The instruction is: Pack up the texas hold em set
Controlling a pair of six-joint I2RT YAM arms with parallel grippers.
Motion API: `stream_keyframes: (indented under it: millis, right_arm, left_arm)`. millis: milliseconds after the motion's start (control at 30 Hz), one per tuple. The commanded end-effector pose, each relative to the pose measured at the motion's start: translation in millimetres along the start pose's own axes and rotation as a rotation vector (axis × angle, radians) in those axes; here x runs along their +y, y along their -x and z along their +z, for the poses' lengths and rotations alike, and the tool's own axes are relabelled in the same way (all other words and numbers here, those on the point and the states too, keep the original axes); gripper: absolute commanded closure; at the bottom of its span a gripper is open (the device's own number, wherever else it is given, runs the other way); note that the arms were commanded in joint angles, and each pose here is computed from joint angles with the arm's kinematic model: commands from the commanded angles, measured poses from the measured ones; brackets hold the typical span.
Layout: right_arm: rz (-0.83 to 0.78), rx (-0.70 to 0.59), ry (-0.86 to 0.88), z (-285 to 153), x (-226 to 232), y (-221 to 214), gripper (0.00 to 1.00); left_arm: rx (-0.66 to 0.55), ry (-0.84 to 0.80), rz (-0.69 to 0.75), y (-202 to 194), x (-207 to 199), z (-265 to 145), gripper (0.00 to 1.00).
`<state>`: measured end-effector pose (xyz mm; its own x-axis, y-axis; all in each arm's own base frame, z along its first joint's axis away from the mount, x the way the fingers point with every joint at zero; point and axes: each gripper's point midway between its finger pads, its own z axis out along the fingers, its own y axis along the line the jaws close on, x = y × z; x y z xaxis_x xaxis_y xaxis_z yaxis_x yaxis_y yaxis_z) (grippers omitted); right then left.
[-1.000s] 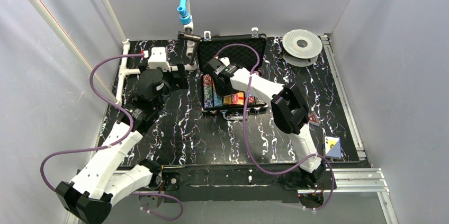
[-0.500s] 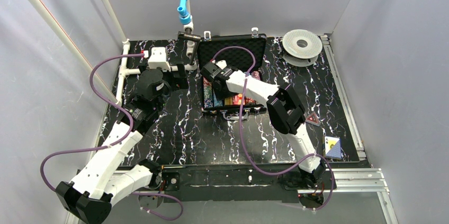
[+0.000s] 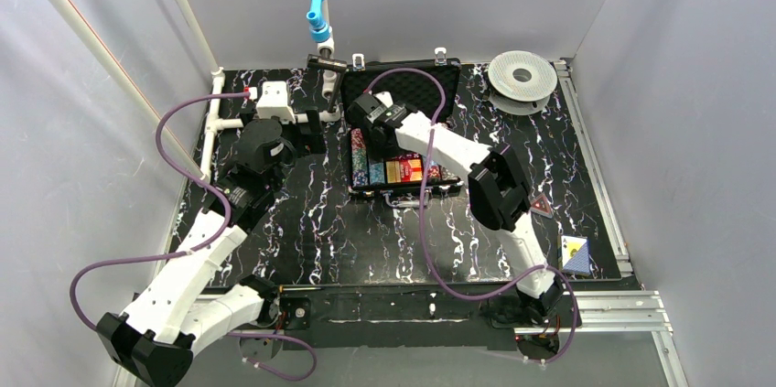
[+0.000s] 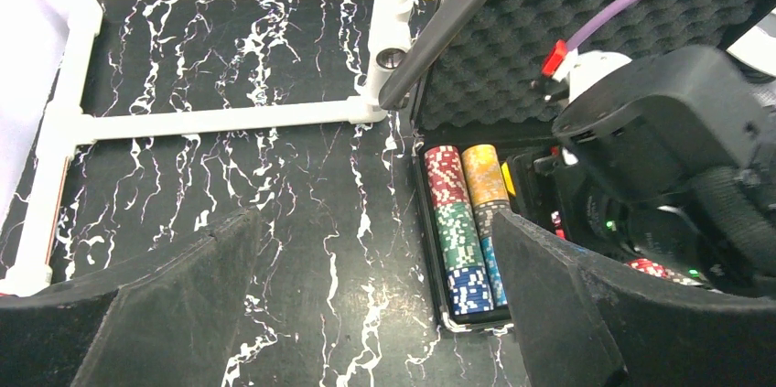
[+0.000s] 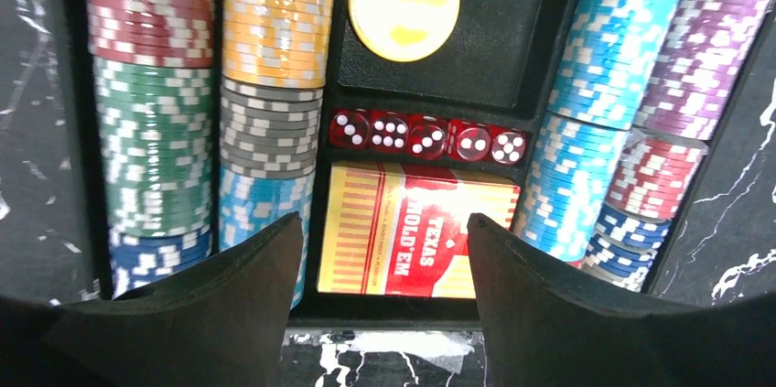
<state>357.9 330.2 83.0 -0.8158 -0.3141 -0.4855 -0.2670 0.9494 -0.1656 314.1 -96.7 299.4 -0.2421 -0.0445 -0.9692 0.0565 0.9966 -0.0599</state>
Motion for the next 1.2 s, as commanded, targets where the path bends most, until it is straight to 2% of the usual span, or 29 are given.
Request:
stream_keyframes:
  millis: [0, 200, 300, 500, 600, 767, 867, 1033, 1167]
  right_arm:
    - [0.05, -0.095, 0.027, -49, -11, 29, 0.26]
    - [0.098, -0.085, 0.032, -64, -35, 11, 0.26]
    - [0.125, -0.123, 0.063, -77, -48, -2, 0.26]
    - [0.207, -0.17, 0.056, -94, -90, -44, 0.24]
    - [0.297, -0.178, 0.04, -101, -121, -69, 0.22]
    - [0.519, -0.137, 0.079, -98, -164, -115, 0.19]
    - [0.717, -0.103, 0.075, -93, -195, -136, 0.16]
    - [0.996, -0.018, -0.041, -85, -245, -173, 0.09]
    - [1.274, 0.132, -0.172, -77, -276, -214, 0.05]
  left_arm:
    - [0.002, -0.003, -0.002, 2, 0, 1, 0.02]
    - [0.01, -0.026, 0.003, 0, -5, 2, 0.02]
    - [0.015, -0.039, 0.006, -1, -7, 2, 0.02]
    - [0.018, -0.082, 0.003, -1, -15, 2, 0.02]
    - [0.023, -0.093, 0.004, -2, -17, 2, 0.02]
    - [0.027, -0.107, 0.003, -2, -20, 2, 0.02]
    - [0.03, -0.114, 0.002, -3, -22, 2, 0.02]
    - [0.032, -0.115, 0.002, -3, -22, 2, 0.02]
    - [0.026, -0.114, 0.0, -1, -21, 1, 0.02]
